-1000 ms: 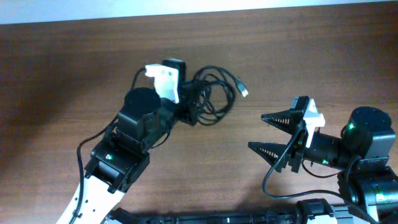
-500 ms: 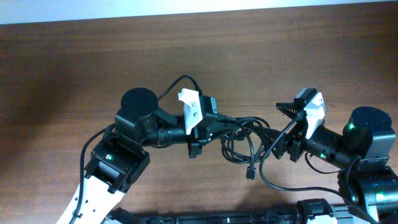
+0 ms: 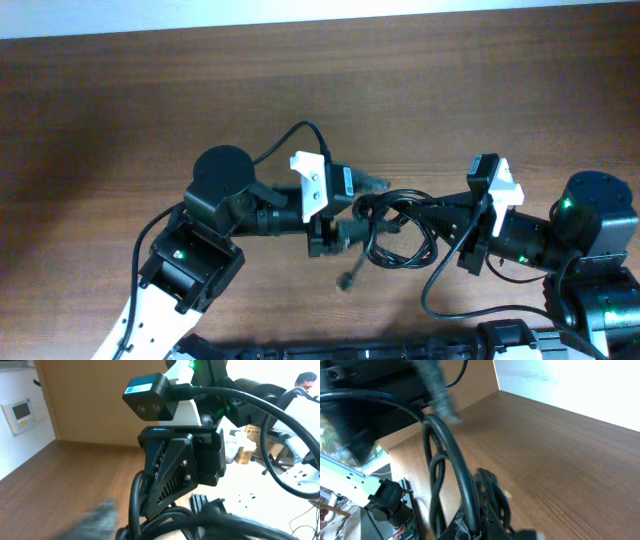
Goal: Untangle cables
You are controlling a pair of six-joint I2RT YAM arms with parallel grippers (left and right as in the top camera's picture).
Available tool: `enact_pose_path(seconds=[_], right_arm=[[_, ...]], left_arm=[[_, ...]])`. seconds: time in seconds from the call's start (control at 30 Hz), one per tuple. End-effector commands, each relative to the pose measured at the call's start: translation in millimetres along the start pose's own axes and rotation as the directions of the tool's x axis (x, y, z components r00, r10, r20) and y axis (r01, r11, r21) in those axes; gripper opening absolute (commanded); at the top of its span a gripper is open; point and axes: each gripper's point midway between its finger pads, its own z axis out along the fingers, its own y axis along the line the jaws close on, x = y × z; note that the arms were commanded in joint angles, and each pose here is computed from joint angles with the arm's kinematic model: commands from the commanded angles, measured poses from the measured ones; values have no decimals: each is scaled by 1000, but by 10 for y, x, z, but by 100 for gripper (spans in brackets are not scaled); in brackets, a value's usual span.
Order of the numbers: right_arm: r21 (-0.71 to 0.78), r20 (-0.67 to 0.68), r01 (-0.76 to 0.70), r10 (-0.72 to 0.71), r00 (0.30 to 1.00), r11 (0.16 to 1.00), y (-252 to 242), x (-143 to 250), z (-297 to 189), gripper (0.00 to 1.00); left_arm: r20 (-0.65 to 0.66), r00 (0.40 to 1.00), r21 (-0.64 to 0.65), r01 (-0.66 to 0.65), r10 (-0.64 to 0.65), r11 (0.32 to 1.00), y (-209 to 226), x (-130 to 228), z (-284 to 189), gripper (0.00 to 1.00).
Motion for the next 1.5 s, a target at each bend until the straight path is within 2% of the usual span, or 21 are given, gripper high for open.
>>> enact_pose_path(seconds=[0.0,0.07,0.17,0.37,0.5,0.7,1.07,1.17,1.23,1.33,1.47], right_arm=[[29,19,16,-16,1000,999,-24,-77,-23,4],[73,28,-1,-1,1000,997,-101,-107,-28,4],[71,32,7,-9,999,997,-97,-122,-28,4],[173,29,9,-15,999,985,-272,-126,-50,4],[172,45,31,-40,998,985,-268,-182,-53,4],[27,59,47,-49,997,999,-18,-204,-30,4],[-199,110,130,-109,988,971,386,-297,-75,4],[-320,154,209,-166,974,924,618,-356,-147,4],[-377,183,263,-206,961,888,737,-385,-198,4],[-388,188,271,-212,959,881,759,-387,-208,4],[-385,193,281,-221,956,879,759,-397,-209,4]], left_arm=[[5,1000,3,-12,12,1000,-34,-49,-12,99],[-14,1000,-18,12,-12,1000,2,6,-13,99],[-51,997,-135,47,-54,990,190,116,-35,99],[-26,999,-146,34,-38,989,137,14,-98,99],[-27,997,-241,68,-76,968,391,56,-299,99],[19,991,-423,128,-133,897,874,65,-767,99],[42,990,-534,139,-138,834,1139,78,-1119,99],[30,992,-431,122,-121,894,971,59,-1018,99],[19,994,-278,107,-106,954,754,63,-899,99],[19,991,-119,133,-131,984,557,83,-824,99],[20,990,64,140,-142,988,341,101,-791,99]])
